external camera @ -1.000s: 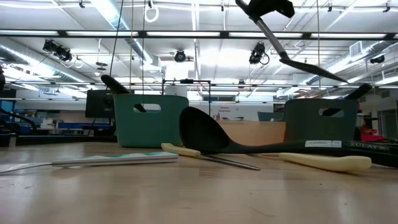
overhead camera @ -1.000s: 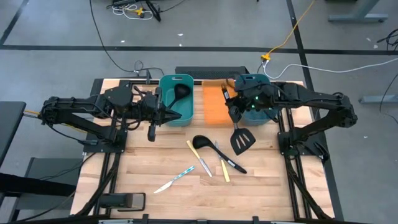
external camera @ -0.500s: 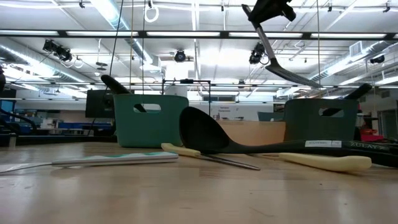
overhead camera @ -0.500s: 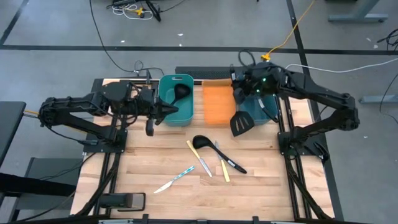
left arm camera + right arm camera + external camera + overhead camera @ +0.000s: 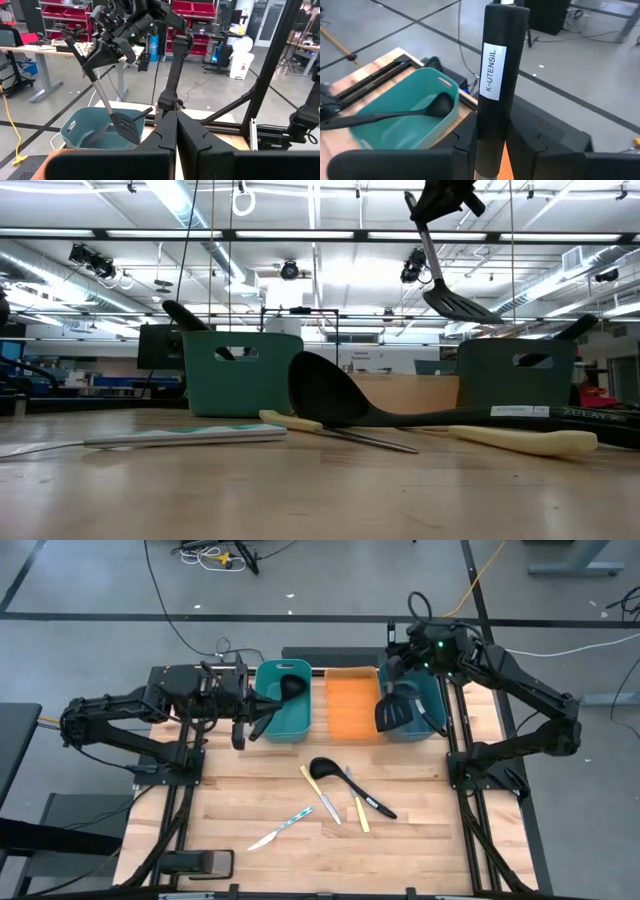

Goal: Pick & Place Kitchen Items
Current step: Put the black spatula into the blue bin

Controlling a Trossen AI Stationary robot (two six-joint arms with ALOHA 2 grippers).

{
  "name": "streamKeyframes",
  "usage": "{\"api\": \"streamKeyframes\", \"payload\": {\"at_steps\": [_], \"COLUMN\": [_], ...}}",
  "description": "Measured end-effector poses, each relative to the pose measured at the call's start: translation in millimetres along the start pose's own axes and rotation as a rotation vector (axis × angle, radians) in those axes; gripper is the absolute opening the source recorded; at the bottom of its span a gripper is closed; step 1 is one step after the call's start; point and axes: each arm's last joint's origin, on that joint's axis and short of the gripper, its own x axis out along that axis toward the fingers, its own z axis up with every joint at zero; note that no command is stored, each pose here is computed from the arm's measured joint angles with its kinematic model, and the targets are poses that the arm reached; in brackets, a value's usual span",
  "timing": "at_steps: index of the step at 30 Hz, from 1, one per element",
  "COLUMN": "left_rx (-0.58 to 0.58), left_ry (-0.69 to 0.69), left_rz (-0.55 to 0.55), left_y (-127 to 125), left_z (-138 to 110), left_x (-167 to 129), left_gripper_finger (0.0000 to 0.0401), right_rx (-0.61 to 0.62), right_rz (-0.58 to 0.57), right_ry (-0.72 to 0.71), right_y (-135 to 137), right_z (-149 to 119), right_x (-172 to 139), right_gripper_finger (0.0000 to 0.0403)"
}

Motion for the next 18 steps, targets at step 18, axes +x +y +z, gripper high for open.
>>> {"api": "streamKeyframes", "payload": {"at_steps": [18], "left_rx": [-0.003], "left_ry": [0.0], "left_rz": [0.019], "left_y": [4], "left_z": [0], "left_x": [0], "left_gripper_finger": [0.0006], "right_rx": [0.011], "right_rz": [-0.193], "right_ry": [0.022], "right_y": [-33], "right_z": [2], "right_x": [6], "right_gripper_finger": [0.0082]}}
